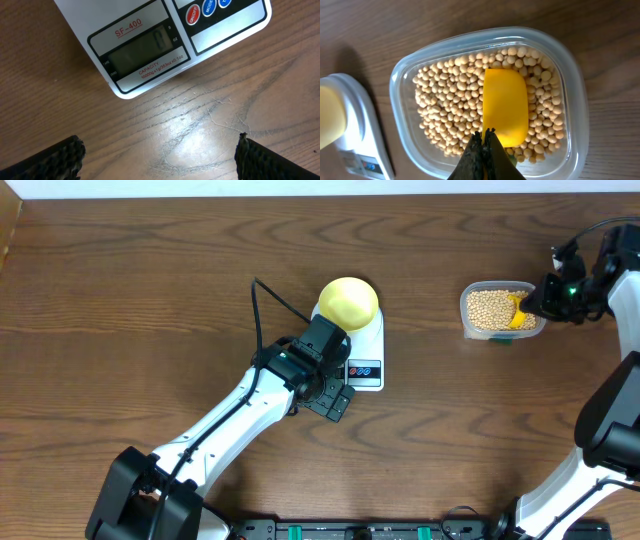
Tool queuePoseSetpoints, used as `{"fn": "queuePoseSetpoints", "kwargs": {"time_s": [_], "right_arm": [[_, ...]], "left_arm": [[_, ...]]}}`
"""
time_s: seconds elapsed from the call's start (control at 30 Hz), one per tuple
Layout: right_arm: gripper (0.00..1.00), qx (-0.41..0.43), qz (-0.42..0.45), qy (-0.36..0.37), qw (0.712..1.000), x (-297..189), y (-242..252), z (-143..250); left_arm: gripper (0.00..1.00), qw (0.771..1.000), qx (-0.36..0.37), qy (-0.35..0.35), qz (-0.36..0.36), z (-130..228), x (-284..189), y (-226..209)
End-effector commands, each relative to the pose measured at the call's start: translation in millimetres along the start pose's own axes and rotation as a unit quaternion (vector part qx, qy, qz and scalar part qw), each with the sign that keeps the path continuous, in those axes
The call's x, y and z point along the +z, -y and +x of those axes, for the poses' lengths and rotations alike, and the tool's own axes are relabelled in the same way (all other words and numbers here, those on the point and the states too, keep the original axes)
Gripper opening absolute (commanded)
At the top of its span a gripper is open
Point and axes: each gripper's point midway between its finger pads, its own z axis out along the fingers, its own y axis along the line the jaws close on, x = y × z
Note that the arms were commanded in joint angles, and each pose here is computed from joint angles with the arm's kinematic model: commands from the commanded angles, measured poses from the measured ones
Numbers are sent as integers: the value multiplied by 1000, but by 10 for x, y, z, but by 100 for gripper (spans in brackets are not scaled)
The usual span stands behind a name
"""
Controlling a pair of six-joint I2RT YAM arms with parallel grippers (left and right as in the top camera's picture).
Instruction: Scoop item into bowl and weigh 50g on scale
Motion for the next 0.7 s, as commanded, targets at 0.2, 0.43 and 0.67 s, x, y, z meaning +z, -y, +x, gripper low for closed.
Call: {"fn": "queuePoseSetpoints", "kwargs": {"time_s": [0.2,0.43,0.67], "right_arm": [[1,3,-109,7,994,-25,-233,21],[1,7,-100,6,995,125,-131,101],[1,19,-123,9,992,180,-175,132]], "left_arm": [[98,1000,-7,4,-4,-24,-21,-11],[98,1000,-7,4,-4,-24,-21,-11],[98,1000,-7,4,-4,-24,-21,-11]]}}
